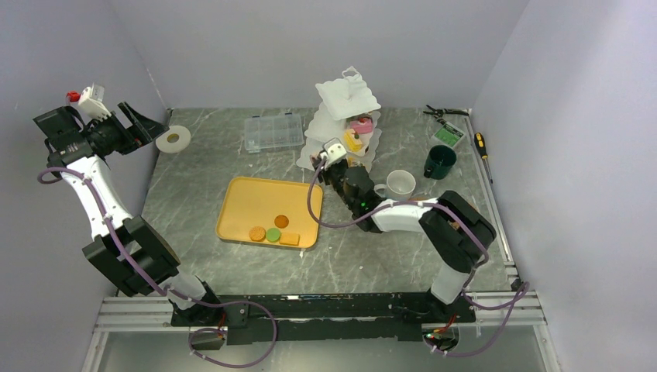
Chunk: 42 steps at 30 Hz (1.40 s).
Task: Serve the afternoon tea
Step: Pick up the desert from the tray, then place the desert on the desert table.
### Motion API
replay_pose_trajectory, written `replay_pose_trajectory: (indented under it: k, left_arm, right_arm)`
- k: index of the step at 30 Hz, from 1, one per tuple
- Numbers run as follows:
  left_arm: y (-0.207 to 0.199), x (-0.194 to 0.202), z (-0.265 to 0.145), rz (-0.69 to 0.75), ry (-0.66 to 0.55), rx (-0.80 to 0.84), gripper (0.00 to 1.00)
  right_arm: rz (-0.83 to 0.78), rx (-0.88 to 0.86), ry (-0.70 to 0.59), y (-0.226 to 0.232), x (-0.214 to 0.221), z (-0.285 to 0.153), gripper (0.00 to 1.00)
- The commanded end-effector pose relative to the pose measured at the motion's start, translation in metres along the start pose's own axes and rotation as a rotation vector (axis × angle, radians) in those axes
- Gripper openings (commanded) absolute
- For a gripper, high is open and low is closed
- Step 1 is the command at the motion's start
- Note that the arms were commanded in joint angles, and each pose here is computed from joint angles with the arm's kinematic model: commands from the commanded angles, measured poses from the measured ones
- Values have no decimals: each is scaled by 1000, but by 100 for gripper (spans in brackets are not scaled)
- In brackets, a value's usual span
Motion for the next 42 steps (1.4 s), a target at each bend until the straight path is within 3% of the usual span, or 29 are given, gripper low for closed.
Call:
replay_pose_trajectory:
  k: [1, 21, 33, 42]
  left_arm:
    - [-2, -16, -4, 40, -35, 13, 93]
    - [1, -12, -4, 40, -26, 16, 93]
    - [1, -10, -6, 32, -24, 10, 93]
    - [-4, -16, -12, 46, -38, 12, 93]
  right_arm:
    - [4, -20, -88, 4, -21, 17, 42]
    - [-11, 82, -139, -5, 11, 59, 43]
    - [15, 86, -104, -3, 26, 66, 62]
    - [16, 29, -125, 14, -8, 43, 63]
Point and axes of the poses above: each gripper's point midway between its finger pads, its own z axis out along the fingers, its own y axis along the line the jaws close on, x = y × z, the point moved 1 cm from there along -z, back along the fingers, and after that the axes turned 12 degrees about z, right-handed, at the moved point
